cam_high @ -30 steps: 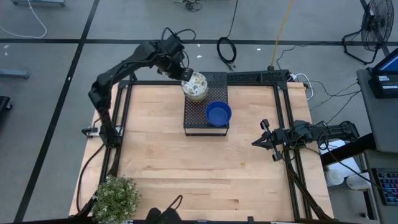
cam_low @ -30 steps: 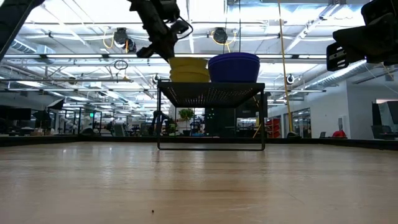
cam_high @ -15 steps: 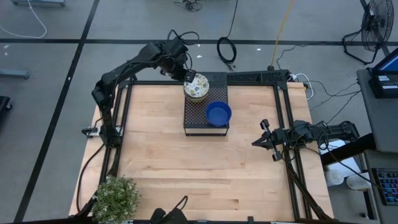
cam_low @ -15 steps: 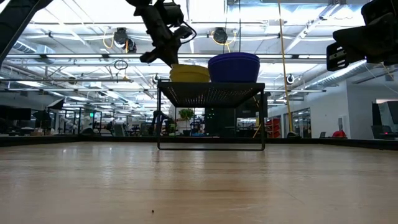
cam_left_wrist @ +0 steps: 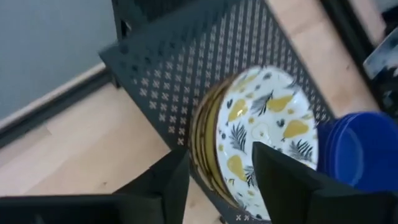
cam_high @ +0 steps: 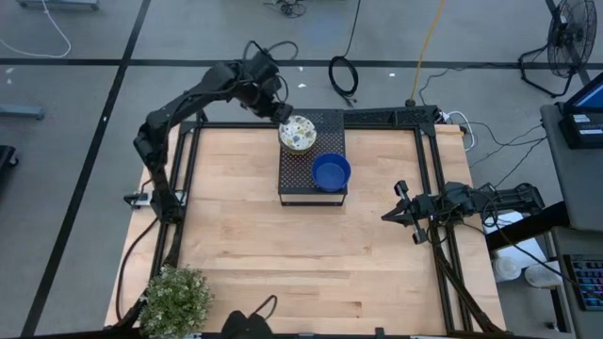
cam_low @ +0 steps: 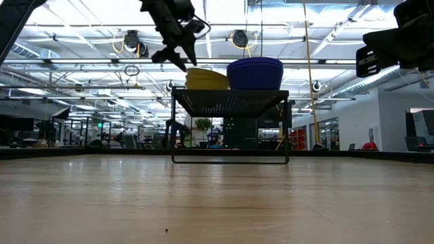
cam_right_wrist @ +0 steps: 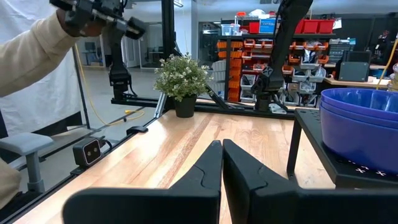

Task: Pick & Place Mini bowls
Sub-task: Return to Home Position

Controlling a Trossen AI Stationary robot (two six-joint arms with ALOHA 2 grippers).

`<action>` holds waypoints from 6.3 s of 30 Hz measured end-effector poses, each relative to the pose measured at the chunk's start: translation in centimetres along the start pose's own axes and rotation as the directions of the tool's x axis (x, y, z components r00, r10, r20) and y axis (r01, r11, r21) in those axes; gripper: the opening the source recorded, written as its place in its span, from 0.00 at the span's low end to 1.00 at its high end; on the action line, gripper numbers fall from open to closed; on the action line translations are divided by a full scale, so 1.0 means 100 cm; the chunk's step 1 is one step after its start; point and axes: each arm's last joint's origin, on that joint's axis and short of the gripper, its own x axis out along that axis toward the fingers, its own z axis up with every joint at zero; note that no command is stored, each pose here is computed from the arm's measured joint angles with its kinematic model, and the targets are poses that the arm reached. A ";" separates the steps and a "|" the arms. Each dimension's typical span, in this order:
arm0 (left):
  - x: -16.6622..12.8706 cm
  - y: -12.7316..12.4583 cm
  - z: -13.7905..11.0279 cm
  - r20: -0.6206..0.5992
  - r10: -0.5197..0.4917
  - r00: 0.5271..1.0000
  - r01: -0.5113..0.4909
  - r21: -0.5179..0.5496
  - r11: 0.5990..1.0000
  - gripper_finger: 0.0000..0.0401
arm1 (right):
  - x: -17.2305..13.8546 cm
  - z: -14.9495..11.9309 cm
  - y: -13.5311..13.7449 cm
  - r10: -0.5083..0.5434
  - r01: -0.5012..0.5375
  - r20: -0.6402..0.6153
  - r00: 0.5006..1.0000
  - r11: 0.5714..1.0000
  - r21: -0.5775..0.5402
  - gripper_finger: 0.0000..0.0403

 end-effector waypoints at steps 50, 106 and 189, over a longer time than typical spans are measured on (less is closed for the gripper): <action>-0.081 0.060 -0.322 0.475 -0.727 0.496 0.036 0.825 0.564 0.49 | 0.000 0.000 0.000 0.000 0.000 0.000 1.000 1.000 0.000 0.00; 0.028 0.082 -0.354 0.432 -0.686 0.586 -0.010 0.850 0.527 0.49 | 0.000 0.006 0.000 0.001 -0.002 0.059 0.998 1.000 0.017 0.00; 0.028 0.082 -0.354 0.431 -0.685 0.587 0.001 0.846 0.534 0.49 | 0.000 0.006 0.000 0.001 -0.002 0.058 0.998 1.000 0.017 0.00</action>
